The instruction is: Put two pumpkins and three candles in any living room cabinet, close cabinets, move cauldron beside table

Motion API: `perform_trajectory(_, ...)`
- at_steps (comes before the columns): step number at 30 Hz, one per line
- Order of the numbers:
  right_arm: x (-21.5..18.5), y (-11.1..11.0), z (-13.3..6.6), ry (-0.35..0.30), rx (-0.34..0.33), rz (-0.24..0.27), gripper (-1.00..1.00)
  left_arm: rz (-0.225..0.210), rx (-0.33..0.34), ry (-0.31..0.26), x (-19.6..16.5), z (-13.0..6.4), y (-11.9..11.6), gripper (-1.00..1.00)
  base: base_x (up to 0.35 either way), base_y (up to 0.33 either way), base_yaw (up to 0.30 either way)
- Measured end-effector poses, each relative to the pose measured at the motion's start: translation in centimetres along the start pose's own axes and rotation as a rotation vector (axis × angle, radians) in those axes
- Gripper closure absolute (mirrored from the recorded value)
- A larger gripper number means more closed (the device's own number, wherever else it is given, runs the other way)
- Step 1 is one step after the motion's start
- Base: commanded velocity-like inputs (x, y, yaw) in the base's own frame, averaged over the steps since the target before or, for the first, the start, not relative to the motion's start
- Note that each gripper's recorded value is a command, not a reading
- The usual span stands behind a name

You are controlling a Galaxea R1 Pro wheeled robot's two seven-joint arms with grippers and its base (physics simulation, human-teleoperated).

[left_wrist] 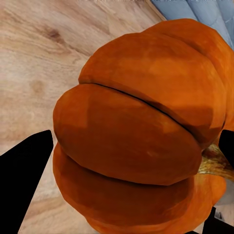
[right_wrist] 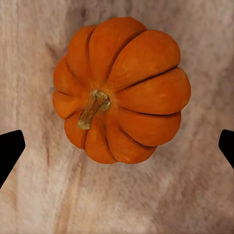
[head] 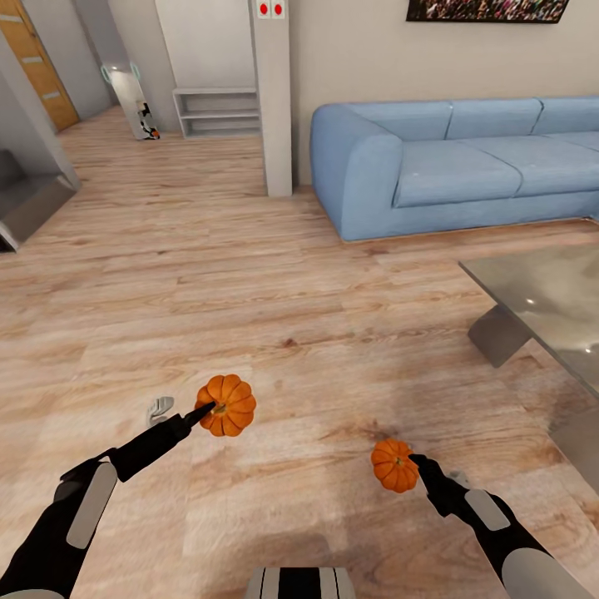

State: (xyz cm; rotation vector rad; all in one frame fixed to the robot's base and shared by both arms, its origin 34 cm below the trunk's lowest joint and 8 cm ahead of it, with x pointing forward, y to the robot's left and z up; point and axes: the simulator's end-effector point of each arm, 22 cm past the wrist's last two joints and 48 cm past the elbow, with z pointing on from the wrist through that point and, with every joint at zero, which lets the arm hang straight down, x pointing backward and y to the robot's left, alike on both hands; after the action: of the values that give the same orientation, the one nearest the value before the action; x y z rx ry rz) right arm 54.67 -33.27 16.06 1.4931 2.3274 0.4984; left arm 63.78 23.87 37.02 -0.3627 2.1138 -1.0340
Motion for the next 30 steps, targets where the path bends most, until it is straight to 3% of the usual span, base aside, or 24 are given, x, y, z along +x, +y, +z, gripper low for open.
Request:
perform_trajectory(6,0.0,0.0,0.0,0.0,0.0,0.0,-1.0,0.001,0.002,-0.001,-0.1,0.0,0.0,1.0,0.004,0.002,0.0)
perform_trajectory(30,1.4,-3.9,2.0,0.031,0.071,0.009,-1.0,-0.044,-0.038,0.048,3.0,1.0,3.2,1.0,0.0,0.0,0.0)
